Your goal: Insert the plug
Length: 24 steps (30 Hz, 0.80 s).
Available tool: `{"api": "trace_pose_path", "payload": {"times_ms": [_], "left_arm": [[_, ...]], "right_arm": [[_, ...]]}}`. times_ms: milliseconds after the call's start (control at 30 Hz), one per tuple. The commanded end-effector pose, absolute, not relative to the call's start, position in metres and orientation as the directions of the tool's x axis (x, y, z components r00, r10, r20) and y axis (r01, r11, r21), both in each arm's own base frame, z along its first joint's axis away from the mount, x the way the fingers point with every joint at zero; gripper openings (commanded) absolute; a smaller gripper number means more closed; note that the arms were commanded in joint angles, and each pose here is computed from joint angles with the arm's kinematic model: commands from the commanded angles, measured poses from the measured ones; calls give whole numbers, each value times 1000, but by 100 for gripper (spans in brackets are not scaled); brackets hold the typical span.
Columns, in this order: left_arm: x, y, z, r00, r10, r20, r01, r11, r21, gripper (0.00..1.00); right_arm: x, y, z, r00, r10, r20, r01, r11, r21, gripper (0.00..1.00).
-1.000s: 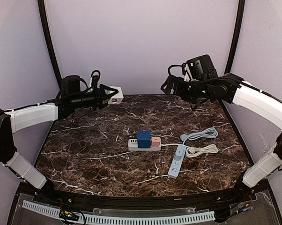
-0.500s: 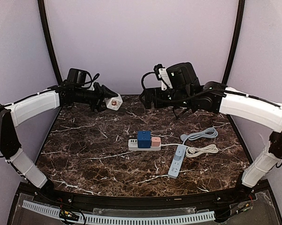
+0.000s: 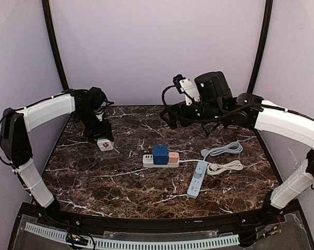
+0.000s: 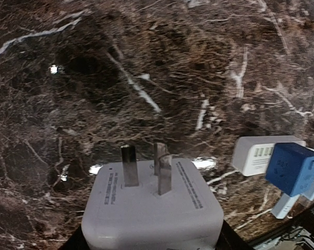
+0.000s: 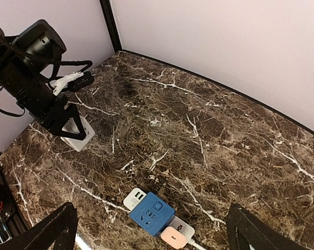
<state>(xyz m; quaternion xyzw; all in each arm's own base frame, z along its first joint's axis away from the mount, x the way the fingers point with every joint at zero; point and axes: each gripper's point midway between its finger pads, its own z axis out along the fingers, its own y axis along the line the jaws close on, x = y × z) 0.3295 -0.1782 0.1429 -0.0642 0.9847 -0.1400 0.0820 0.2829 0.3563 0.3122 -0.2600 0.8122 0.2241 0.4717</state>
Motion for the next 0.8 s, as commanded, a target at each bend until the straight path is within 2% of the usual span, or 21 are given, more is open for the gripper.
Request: {"api": "trace_pose_path", "payload": {"times_ms": [0, 267, 400, 567, 767], "left_arm": [[302, -130, 95, -999, -38, -39, -39, 999, 4, 25], [303, -152, 56, -1000, -3, -4, -3, 999, 39, 25], [296, -179, 48, -999, 48, -4, 48, 999, 4, 26], [269, -218, 38, -986, 164, 39, 161, 985, -57, 26], [240, -242, 21, -970, 226, 90, 218, 971, -97, 30]], "right_arm": [[271, 357, 304, -434, -239, -869, -652, 749, 120, 99], [269, 354, 301, -435, -269, -859, -653, 752, 95, 99], [265, 348, 298, -447, -279, -850, -649, 755, 93, 99], [257, 332, 290, -468, -284, -837, -634, 768, 93, 99], [245, 313, 280, -498, -276, -822, -617, 779, 112, 99]]}}
